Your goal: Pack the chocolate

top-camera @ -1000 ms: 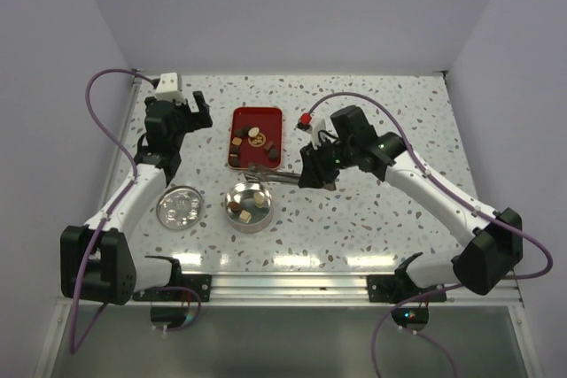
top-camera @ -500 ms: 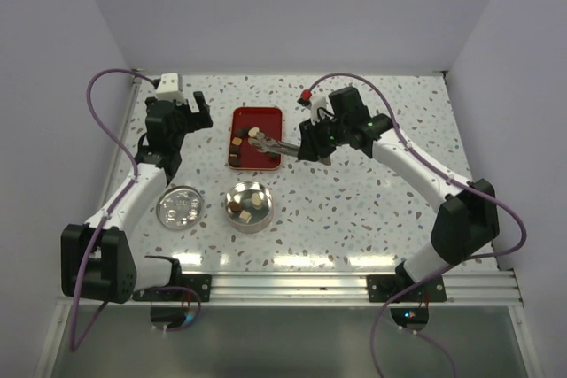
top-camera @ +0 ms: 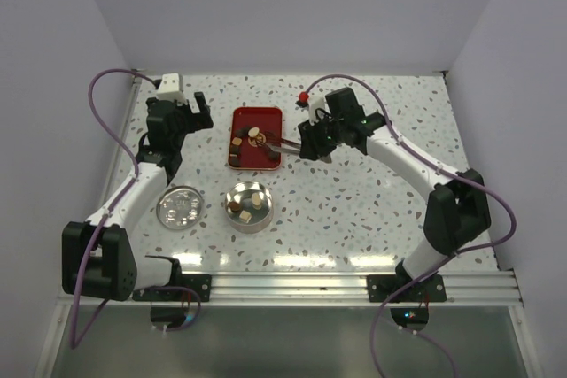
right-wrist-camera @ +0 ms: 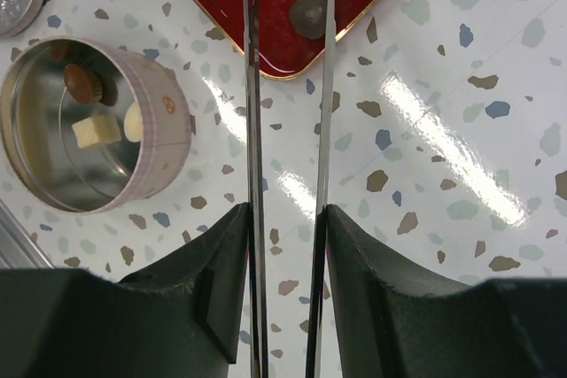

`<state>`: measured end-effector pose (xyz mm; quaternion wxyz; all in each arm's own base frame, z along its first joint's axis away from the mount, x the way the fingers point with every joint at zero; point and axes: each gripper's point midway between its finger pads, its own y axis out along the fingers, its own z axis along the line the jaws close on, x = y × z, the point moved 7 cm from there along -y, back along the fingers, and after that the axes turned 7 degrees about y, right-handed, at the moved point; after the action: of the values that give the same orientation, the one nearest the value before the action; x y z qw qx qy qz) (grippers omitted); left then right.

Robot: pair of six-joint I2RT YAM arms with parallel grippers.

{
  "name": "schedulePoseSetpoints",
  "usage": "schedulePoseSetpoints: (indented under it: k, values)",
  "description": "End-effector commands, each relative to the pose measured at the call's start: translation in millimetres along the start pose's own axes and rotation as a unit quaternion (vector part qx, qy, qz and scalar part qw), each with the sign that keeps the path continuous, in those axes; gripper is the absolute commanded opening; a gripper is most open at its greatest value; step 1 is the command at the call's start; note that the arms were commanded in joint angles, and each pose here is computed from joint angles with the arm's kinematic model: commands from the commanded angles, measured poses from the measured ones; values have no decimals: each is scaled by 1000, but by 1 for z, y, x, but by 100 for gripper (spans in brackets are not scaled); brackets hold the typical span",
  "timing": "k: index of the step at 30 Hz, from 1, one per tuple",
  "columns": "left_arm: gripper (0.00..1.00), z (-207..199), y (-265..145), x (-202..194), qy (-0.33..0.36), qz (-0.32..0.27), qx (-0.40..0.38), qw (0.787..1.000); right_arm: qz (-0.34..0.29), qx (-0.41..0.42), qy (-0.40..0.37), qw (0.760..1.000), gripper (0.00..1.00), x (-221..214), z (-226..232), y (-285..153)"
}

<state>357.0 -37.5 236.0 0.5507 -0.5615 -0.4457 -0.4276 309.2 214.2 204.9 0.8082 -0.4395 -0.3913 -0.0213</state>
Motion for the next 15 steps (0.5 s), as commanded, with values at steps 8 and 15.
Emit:
schedulePoseSetpoints:
  k: [8,15]
  values:
    - [100,-1,2,16,-1,-19,3,1000,-17,-12,-22,1000,43,14,-13,10]
    - [100,-1,2,15,0,-17,2,1000,-5,-16,-23,1000,43,11,-17,16]
